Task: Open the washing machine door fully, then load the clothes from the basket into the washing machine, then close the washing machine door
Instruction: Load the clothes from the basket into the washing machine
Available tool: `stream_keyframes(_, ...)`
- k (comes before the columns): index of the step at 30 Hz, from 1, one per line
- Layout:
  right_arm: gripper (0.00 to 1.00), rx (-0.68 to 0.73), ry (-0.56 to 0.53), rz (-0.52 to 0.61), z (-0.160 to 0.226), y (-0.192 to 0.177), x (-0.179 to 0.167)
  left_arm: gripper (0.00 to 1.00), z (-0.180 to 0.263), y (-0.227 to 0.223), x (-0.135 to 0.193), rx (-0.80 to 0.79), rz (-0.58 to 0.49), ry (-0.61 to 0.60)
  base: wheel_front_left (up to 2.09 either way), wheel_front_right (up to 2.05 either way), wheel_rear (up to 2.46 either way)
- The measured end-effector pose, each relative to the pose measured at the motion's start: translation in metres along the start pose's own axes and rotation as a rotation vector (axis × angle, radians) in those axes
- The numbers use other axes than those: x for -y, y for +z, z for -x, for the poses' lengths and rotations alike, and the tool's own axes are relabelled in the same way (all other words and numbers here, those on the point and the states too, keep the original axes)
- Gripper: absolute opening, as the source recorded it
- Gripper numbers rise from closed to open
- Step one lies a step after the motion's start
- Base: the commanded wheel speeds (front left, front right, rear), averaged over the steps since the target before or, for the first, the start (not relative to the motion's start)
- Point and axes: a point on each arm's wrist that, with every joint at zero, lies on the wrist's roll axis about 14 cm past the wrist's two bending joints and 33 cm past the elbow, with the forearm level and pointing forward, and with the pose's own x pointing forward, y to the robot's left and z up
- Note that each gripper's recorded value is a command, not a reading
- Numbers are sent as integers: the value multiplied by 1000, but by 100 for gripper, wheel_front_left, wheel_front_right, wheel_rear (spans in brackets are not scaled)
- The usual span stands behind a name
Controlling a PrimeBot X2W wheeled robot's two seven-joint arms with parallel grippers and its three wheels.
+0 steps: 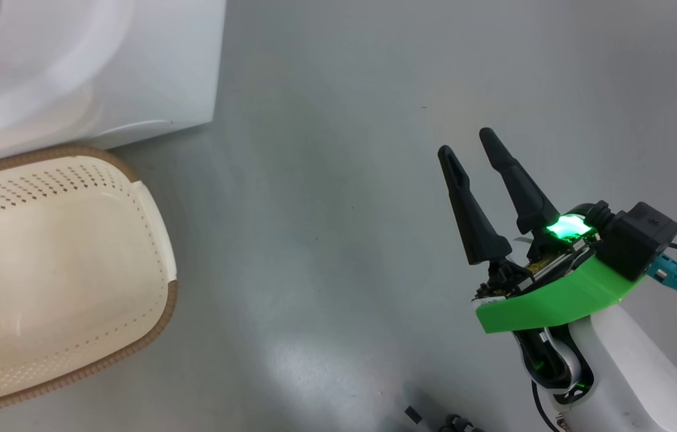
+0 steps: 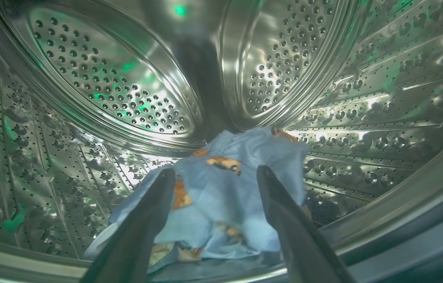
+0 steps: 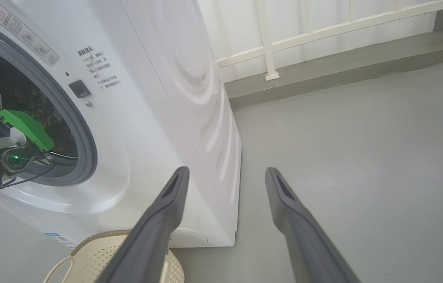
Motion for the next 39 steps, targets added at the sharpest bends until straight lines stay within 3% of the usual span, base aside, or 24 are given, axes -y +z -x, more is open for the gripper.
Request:
stream_keyframes(19,100,31,31,7,-3,12,-7,100,23,23,7,110,129,0,0,0,0)
stream_keyframes(39,100,103,87,42,2,46,-20,100,83,52,10,215,156,1,0,0,0)
